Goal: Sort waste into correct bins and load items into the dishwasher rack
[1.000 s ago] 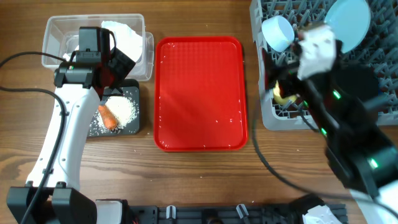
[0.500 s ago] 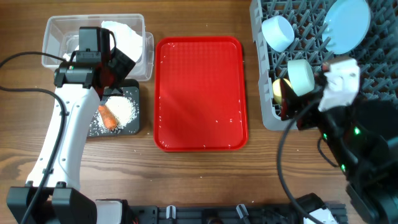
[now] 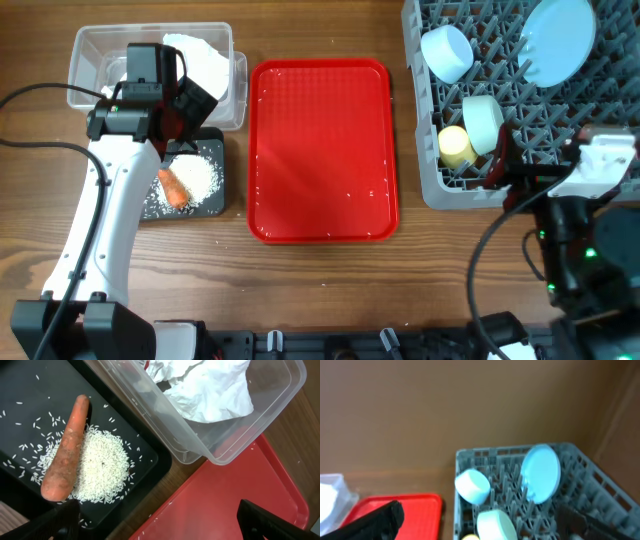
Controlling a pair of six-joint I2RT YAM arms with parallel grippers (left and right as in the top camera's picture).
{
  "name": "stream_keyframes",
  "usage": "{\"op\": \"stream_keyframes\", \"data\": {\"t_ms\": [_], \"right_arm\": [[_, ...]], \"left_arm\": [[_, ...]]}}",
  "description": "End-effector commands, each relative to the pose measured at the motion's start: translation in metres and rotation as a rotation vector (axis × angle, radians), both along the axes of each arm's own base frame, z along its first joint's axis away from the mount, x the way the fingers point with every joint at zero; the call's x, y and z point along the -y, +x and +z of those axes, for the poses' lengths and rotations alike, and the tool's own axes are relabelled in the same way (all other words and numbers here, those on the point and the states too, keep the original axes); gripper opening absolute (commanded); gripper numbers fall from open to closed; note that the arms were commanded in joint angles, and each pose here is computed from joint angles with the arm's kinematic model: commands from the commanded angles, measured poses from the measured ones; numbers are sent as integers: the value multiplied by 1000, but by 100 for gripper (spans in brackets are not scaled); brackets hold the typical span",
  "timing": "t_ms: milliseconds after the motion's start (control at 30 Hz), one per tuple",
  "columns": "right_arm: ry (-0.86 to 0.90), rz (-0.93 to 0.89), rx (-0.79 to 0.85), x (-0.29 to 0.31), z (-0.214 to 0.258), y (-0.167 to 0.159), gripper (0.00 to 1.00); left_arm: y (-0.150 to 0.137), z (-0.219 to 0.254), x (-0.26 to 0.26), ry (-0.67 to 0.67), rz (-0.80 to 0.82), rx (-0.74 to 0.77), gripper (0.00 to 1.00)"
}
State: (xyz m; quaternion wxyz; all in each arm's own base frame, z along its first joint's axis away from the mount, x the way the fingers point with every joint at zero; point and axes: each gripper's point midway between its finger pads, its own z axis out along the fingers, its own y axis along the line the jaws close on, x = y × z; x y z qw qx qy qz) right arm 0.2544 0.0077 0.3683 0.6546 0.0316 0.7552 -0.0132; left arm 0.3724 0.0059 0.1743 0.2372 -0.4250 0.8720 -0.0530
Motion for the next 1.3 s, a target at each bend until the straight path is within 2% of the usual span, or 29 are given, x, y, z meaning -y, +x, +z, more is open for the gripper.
{"op": "stream_keyframes", "data": {"t_ms": [0,133,333,600,733,1267], "right_arm": [[47,76,37,-6,-56,8,100],[66,190,160,-21,-97,9,100],[91,182,264,-18,-130,-3,100],[87,171,265,-16,-163,-9,100],[89,165,144,-16,-193,-9,100],[89,165,128,-16,-196,-8,100]], "left_arm": [[1,-4,-1,-2,12,-7,100],[1,-4,-1,-2,11,-7,100],[1,-4,-1,-2,12,-7,100],[1,-4,-1,-2,12,-7,100],[1,-4,-1,-2,12,-7,100],[1,-4,-1,-2,11,-7,100]]}}
